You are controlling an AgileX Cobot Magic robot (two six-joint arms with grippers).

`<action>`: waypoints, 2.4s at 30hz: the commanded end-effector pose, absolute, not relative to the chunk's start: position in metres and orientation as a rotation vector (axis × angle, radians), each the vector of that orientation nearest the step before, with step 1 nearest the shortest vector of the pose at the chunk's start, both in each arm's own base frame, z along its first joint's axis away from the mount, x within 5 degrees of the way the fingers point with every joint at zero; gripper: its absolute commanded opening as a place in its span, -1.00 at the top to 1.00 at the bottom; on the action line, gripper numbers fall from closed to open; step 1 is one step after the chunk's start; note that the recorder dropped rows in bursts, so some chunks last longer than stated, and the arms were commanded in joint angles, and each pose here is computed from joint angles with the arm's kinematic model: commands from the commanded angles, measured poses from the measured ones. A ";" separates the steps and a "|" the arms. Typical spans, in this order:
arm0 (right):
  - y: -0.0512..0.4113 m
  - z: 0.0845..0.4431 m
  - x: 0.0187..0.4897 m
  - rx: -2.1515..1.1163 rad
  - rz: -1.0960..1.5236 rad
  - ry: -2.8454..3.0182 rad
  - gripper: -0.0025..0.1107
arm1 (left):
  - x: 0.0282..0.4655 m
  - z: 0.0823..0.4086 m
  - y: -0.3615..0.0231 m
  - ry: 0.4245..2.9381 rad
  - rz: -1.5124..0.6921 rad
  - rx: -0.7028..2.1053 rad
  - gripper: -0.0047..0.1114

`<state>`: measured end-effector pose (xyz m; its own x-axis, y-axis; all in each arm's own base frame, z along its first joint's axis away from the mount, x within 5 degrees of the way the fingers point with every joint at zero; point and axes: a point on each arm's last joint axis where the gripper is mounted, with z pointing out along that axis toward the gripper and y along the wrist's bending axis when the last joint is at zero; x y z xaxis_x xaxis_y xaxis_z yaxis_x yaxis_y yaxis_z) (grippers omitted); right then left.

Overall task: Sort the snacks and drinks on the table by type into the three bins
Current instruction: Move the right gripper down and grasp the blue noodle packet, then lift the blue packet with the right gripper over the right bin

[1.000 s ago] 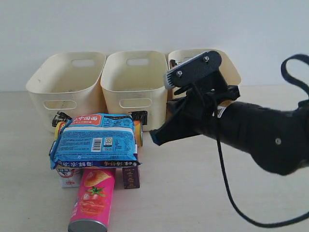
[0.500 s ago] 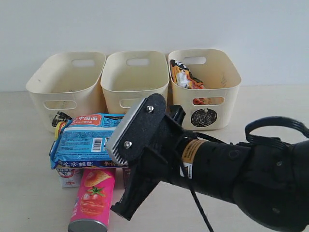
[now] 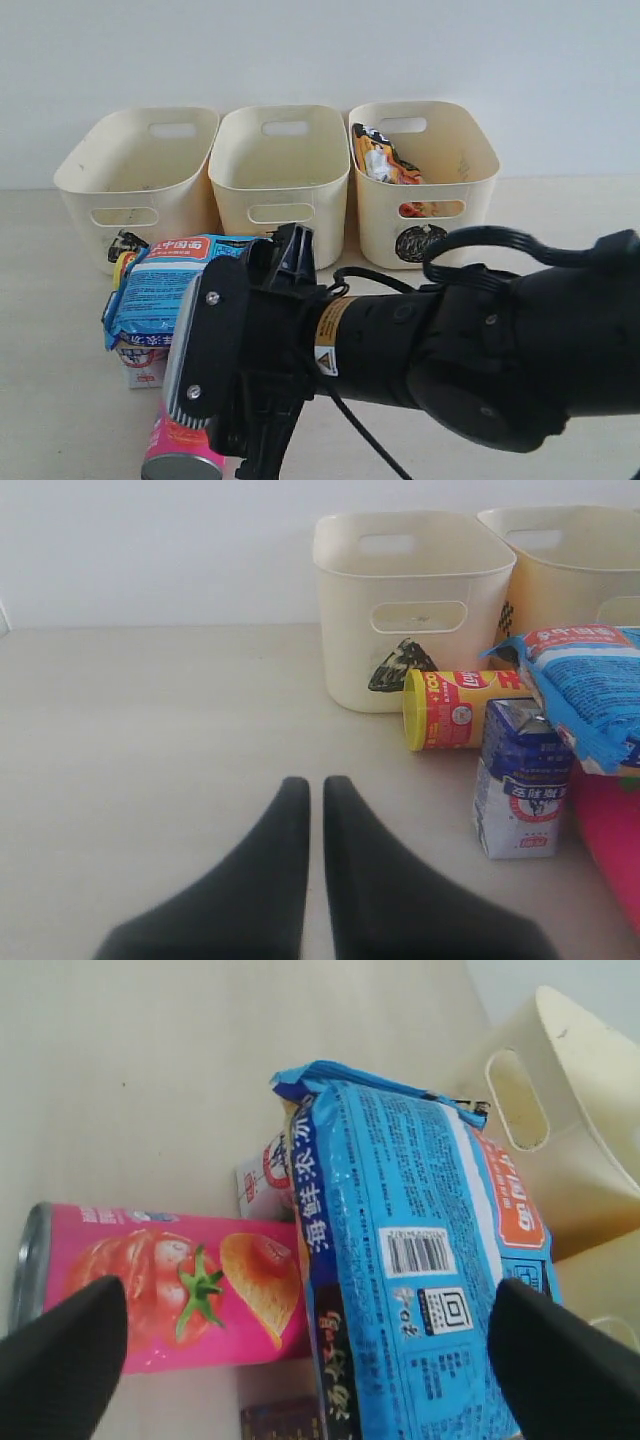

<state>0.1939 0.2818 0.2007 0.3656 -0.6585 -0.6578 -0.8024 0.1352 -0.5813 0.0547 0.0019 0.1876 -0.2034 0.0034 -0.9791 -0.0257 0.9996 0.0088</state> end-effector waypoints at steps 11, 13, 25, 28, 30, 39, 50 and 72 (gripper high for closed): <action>0.319 0.194 0.223 -1.592 0.090 1.254 -0.54 | 0.055 0.187 0.002 1.776 0.018 -0.016 0.84; 0.322 0.189 0.225 -1.571 0.098 1.269 -0.54 | 0.055 0.187 0.002 1.776 0.018 -0.016 0.84; 0.339 0.167 0.243 -1.562 -0.005 1.196 -0.54 | 0.055 0.187 0.002 1.776 0.018 -0.016 0.84; 0.336 0.170 0.249 -1.518 -0.088 1.193 -0.54 | 0.055 0.187 0.002 1.776 0.018 -0.016 0.84; 0.335 0.170 0.249 -1.520 -0.096 1.191 -0.54 | 0.055 0.187 0.002 1.776 0.018 -0.016 0.84; 0.335 0.170 0.249 -1.513 -0.088 1.201 -0.54 | 0.055 0.187 0.002 1.776 0.018 -0.016 0.84; 0.338 0.154 0.254 -1.478 -0.117 1.184 -0.51 | 0.055 0.187 0.002 1.776 0.018 -0.016 0.84; 0.338 0.209 0.242 -1.415 -0.267 1.013 0.96 | 0.055 0.187 0.002 1.776 0.018 -0.016 0.84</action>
<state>0.2431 0.3412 0.1781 0.5663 -0.7189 -0.4032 -0.4593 0.1310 -0.8786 0.0547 0.0019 0.1876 -0.2034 0.0034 -0.9791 -0.0257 0.9996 0.0088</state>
